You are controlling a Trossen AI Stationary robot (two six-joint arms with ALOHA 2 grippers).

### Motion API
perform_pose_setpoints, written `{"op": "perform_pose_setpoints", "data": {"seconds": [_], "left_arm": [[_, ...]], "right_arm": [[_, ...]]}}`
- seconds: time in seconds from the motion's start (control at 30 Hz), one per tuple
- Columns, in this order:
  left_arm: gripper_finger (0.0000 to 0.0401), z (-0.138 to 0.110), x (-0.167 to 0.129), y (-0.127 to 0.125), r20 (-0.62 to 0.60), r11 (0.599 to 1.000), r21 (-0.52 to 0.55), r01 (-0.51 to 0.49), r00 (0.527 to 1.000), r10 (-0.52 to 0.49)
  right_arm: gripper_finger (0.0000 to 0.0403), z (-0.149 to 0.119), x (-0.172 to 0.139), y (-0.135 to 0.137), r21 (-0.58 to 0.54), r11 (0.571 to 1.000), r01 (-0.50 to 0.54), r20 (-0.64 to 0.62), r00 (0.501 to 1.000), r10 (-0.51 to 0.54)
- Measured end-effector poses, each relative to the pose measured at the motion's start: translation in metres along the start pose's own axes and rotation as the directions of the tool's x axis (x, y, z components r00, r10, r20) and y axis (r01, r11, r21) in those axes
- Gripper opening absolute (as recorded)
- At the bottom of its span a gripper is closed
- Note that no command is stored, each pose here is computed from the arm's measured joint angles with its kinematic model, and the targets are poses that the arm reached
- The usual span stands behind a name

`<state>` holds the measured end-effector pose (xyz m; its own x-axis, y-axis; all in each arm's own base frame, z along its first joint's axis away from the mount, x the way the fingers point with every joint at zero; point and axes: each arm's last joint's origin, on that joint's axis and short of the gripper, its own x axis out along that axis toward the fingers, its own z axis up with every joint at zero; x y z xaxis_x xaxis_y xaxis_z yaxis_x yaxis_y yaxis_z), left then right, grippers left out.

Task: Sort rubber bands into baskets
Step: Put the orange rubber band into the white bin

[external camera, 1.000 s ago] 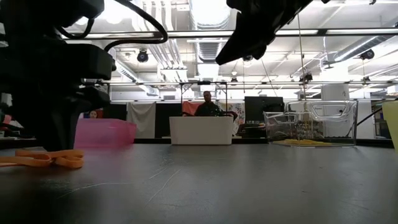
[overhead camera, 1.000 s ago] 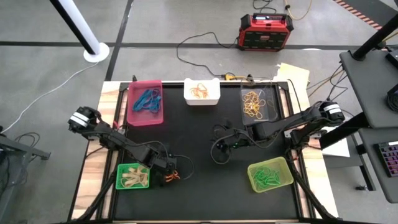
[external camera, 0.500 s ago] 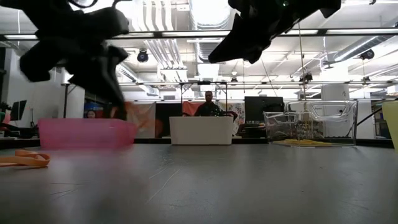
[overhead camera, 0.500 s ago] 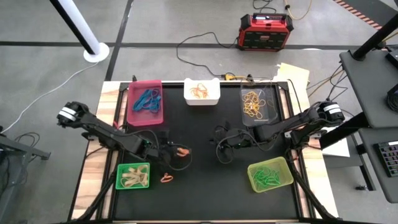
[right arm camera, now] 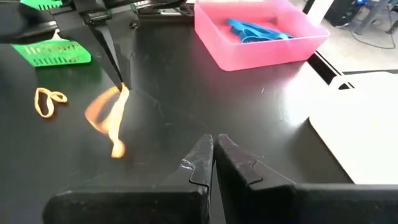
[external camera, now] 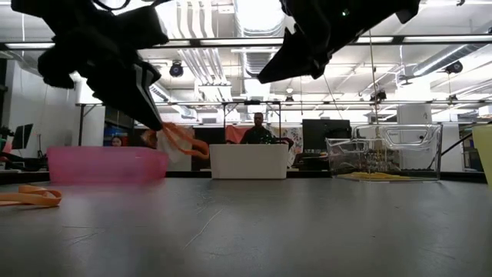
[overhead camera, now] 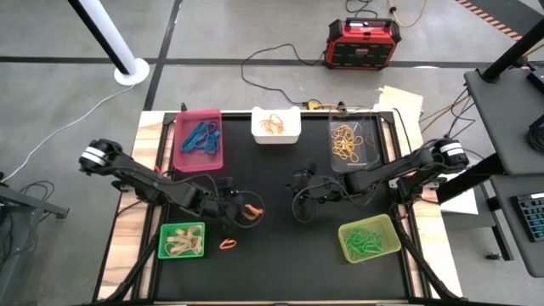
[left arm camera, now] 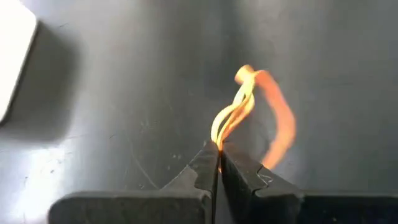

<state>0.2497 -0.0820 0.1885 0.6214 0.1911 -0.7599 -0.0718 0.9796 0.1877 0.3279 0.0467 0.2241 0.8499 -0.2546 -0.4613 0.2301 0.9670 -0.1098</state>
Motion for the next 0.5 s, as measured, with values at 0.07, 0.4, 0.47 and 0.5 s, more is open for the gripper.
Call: {"op": "perform_pose_setpoints", "data": {"seconds": [0.07,0.4,0.47,0.5], "left_arm": [[0.0,0.0,0.003,0.001,0.0,0.999,-0.022,-0.042,0.999,0.042],[0.0027,-0.005,0.014,-0.002,-0.039,0.998,-0.021,-0.067,0.997,0.066],[0.0034,-0.005,0.014,-0.002,-0.042,0.997,-0.036,-0.064,0.997,0.062],[0.0037,-0.005,0.014,-0.002,-0.046,0.998,-0.045,-0.048,0.998,0.045]], "right_arm": [[0.0011,-0.001,0.003,0.001,0.001,1.0,-0.001,0.001,1.0,0.001],[0.0011,-0.006,0.008,0.003,0.0,1.0,-0.001,-0.016,1.0,0.001],[0.0011,-0.006,0.008,0.003,0.0,1.0,-0.001,-0.017,1.0,0.001],[0.0011,-0.006,0.008,0.003,0.0,1.0,-0.001,-0.016,1.0,0.001]]}}
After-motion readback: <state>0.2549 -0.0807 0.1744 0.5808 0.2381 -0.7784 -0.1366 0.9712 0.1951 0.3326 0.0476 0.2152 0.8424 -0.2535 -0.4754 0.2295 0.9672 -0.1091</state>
